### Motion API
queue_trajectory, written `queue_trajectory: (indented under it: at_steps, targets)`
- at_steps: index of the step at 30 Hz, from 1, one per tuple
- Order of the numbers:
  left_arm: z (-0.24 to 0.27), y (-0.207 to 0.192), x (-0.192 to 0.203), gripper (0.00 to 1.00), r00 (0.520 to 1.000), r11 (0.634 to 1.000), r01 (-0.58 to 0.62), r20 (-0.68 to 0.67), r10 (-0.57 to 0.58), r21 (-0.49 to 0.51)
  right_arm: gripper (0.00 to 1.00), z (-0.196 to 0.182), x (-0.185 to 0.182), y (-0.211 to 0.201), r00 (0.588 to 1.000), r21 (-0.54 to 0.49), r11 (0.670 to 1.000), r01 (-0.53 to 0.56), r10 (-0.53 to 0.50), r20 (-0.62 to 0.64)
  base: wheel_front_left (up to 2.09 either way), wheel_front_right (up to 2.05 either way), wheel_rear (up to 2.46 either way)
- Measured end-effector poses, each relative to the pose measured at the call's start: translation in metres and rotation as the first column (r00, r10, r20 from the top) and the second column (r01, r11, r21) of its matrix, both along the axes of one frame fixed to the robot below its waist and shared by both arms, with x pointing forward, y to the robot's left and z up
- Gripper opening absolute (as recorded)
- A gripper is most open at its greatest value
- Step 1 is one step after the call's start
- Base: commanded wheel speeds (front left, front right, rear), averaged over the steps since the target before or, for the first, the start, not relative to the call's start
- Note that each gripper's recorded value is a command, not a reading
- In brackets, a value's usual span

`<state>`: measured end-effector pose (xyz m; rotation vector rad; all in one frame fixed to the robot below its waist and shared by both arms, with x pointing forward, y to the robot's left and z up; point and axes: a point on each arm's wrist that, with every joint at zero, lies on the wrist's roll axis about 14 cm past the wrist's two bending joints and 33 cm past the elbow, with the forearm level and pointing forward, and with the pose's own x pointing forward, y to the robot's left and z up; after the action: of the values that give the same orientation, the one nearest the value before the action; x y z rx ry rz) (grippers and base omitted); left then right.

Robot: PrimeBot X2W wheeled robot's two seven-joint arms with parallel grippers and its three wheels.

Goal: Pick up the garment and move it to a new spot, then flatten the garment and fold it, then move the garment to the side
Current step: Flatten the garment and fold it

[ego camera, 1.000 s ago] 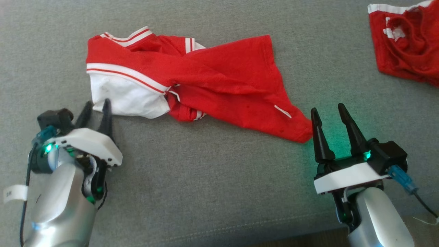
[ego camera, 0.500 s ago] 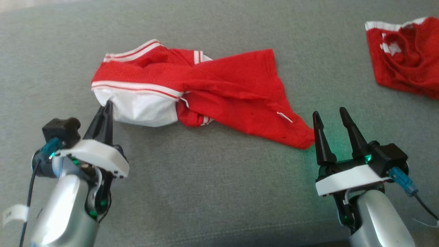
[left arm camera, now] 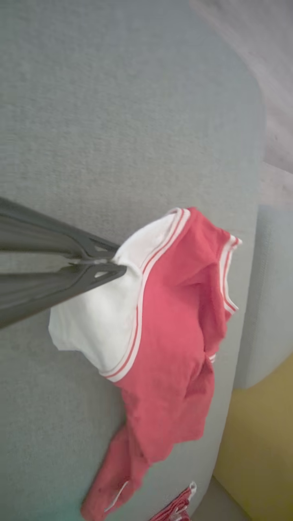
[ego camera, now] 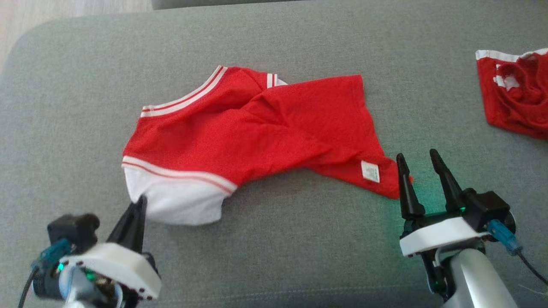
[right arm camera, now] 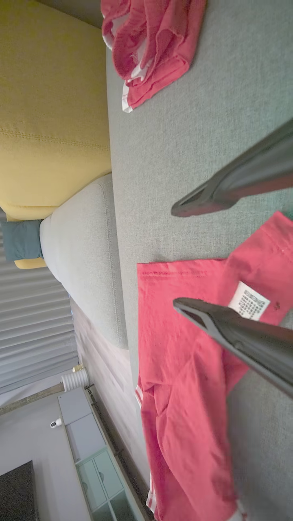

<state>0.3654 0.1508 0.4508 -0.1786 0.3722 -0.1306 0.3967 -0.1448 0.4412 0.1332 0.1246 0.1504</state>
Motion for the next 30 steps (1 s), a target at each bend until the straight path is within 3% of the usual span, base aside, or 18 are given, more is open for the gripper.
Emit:
queue_trajectory:
  at_steps: [9, 26, 27, 28, 29, 30]
  targets:
    - [-0.051, 0.025, -0.015, 0.00, 0.983, 0.995, -0.100, -0.155, 0.099, 0.002, 1.00, -0.014, -0.001, -0.006, 0.999, -0.057, 0.998, -0.002, -0.001, -0.054, 0.00, 0.00, 0.00]
    - [-0.060, 0.061, -0.002, 0.00, 0.967, 0.977, -0.211, -0.137, 0.213, 0.033, 1.00, -0.012, -0.008, -0.027, 0.996, -0.083, 0.995, 0.056, -0.061, -0.061, 0.00, 0.00, 0.00]
    - [-0.060, 0.062, -0.003, 0.13, 0.966, 0.976, -0.216, -0.136, 0.218, 0.033, 1.00, -0.011, -0.007, -0.027, 0.996, -0.082, 0.995, 0.056, -0.060, -0.059, 0.00, 0.00, 0.00]
    - [-0.061, 0.063, -0.004, 0.39, 0.965, 0.975, -0.221, -0.135, 0.223, 0.033, 1.00, -0.011, -0.006, -0.026, 0.997, -0.082, 0.995, 0.053, -0.058, -0.058, 0.00, 0.00, 0.00]
    - [-0.060, 0.063, -0.005, 0.85, 0.965, 0.974, -0.227, -0.128, 0.229, 0.029, 1.00, -0.010, -0.004, -0.025, 0.997, -0.084, 0.995, 0.048, -0.053, -0.056, 0.00, 0.00, 0.00]
    - [-0.059, 0.062, -0.005, 1.00, 0.965, 0.972, -0.233, -0.120, 0.234, 0.021, 1.00, -0.010, -0.003, -0.023, 0.997, -0.088, 0.995, 0.042, -0.047, -0.055, 0.00, 0.00, 0.00]
